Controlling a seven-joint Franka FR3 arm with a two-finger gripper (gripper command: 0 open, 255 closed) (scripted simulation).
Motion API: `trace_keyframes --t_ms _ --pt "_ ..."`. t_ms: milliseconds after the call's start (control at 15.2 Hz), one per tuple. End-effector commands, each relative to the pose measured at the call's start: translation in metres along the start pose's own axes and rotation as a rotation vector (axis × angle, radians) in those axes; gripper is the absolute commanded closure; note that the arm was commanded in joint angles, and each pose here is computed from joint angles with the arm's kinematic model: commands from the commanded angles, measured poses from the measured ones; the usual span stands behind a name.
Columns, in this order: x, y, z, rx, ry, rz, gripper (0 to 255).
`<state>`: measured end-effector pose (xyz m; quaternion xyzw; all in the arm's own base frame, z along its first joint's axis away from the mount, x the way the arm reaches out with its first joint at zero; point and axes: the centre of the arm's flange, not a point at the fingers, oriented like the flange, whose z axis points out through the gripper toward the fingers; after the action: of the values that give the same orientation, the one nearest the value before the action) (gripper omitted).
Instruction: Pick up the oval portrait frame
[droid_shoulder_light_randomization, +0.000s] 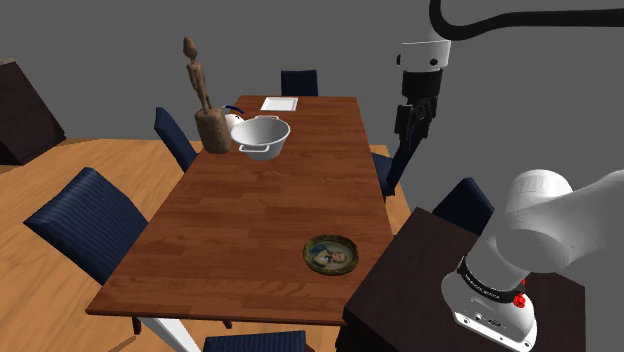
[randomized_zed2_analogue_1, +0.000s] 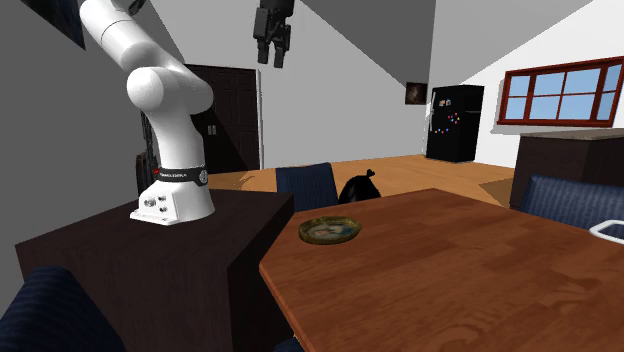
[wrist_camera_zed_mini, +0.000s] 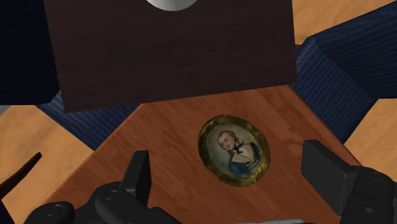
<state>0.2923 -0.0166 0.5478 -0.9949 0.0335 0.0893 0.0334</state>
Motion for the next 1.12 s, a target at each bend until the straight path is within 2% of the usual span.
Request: trace_keyframes --t_ms 0,1056 --pt "0.0 0.0 0.0 0.0 0.0 0.0 0" --pt "0.085 0.017 0.199 0.148 -0.076 0.264 0"
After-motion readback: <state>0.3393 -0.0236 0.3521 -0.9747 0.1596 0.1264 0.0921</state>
